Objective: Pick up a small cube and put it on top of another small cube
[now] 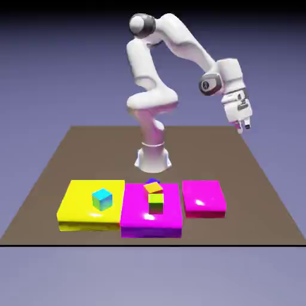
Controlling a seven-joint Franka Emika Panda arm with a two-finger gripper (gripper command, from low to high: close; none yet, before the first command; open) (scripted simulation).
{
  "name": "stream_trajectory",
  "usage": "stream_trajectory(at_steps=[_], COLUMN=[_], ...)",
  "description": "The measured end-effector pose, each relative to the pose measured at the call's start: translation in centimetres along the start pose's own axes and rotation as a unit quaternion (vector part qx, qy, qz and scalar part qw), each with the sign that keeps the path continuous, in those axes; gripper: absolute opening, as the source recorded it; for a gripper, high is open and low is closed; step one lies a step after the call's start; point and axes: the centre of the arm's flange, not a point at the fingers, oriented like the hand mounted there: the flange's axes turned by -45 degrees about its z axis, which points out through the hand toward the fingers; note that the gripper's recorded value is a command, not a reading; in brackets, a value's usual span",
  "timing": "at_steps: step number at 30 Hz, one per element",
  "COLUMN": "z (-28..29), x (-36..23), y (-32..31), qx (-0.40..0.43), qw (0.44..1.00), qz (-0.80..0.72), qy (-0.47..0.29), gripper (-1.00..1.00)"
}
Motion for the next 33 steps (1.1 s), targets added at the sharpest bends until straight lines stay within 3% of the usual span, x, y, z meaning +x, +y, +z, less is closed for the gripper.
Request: stream_trajectory(at_steps=[9,17,25,33], z=[-0.6,-2.0,-2.3,-0.3], x=[-10.3,-26.8,-44.9,-59.1], y=[-19.7,-29.1,-28.5,-19.0], qx=[0.046,0.040,-0.011,-0.102], qw=[0.964,0.875,0.742,0.580], qz=[-0.253,-0.466,-0.651,-0.790], qy=[-0.072,-0.127,-0.162,-0.170], gripper=[0.00,0.00,0.00,0.00])
